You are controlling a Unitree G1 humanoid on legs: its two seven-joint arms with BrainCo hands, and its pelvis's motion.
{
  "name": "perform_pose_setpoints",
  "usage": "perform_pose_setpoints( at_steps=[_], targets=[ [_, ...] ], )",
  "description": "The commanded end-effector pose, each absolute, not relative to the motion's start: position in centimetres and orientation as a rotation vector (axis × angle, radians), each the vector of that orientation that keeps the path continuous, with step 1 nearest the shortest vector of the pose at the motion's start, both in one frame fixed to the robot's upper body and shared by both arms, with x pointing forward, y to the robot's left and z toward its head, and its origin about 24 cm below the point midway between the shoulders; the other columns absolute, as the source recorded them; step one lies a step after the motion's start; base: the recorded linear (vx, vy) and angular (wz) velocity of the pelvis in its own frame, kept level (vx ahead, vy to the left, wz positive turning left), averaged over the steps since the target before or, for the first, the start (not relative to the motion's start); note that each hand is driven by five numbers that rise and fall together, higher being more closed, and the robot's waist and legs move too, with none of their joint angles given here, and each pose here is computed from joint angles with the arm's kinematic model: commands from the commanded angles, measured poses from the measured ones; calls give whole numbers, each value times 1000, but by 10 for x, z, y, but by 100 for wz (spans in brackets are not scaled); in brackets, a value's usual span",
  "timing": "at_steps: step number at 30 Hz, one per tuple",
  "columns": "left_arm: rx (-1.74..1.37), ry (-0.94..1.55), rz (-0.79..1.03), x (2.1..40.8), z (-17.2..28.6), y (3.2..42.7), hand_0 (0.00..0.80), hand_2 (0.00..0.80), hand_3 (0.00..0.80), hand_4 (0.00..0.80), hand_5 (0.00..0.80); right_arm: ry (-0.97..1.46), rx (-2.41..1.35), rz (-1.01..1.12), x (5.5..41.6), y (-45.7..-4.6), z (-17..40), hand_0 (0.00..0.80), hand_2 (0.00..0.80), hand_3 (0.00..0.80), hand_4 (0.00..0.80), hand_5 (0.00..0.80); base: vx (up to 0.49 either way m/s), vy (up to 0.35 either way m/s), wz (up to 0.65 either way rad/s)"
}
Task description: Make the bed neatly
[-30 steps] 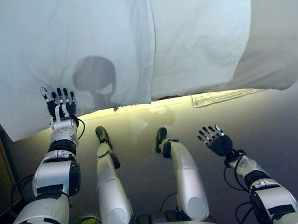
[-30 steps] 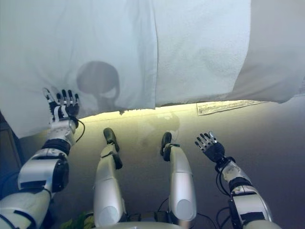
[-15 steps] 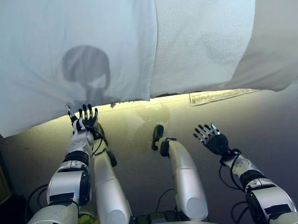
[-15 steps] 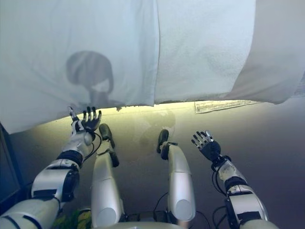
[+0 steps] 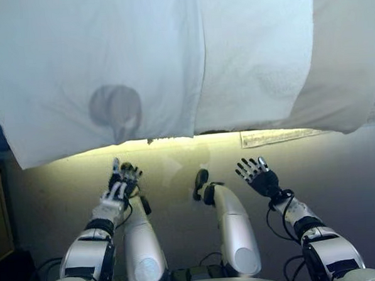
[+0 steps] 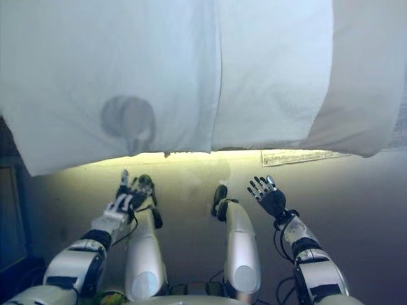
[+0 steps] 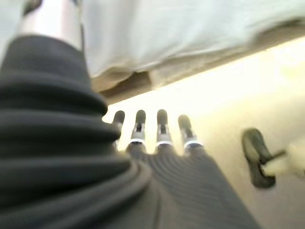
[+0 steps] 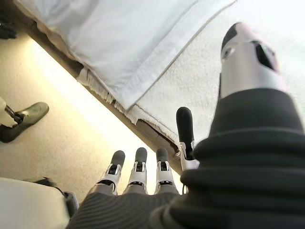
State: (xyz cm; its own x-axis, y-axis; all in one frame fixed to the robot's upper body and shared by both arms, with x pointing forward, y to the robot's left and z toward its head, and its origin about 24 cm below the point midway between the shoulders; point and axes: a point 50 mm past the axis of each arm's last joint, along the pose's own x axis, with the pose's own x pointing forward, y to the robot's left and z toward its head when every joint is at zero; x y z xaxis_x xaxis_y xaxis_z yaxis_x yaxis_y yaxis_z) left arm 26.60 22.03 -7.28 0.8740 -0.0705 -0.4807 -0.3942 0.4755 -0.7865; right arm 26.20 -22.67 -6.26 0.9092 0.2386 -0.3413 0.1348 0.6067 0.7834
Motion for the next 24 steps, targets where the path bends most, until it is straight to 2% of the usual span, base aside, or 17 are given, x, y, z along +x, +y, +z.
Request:
perform_pose_setpoints(
  at_steps=[1, 7, 14, 21, 24],
  targets=[
    [-864, 521, 54, 260, -78, 208, 0, 0, 0, 0, 0, 388, 915, 32, 252, -244, -62, 0, 0, 0, 0, 0, 88, 0, 5],
    [-544, 637, 0, 226, -98, 218, 0, 0, 0, 0, 0, 532, 875, -20, 219, -243, -88, 0, 0, 0, 0, 0, 151, 19, 3],
    [-251, 842, -67, 173, -129, 220, 0, 0, 0, 0, 0, 759, 817, -78, 165, -223, -128, 0, 0, 0, 0, 0, 216, 11, 4],
    [-114, 1050, -3, 127, -154, 212, 0, 0, 0, 0, 0, 999, 714, -45, 122, -195, -153, 0, 0, 0, 0, 0, 127, -6, -3],
    [-111, 1093, 26, 119, -158, 209, 0, 0, 0, 0, 0, 1033, 729, -67, 118, -190, -156, 0, 0, 0, 0, 0, 43, -41, 3]
  ],
)
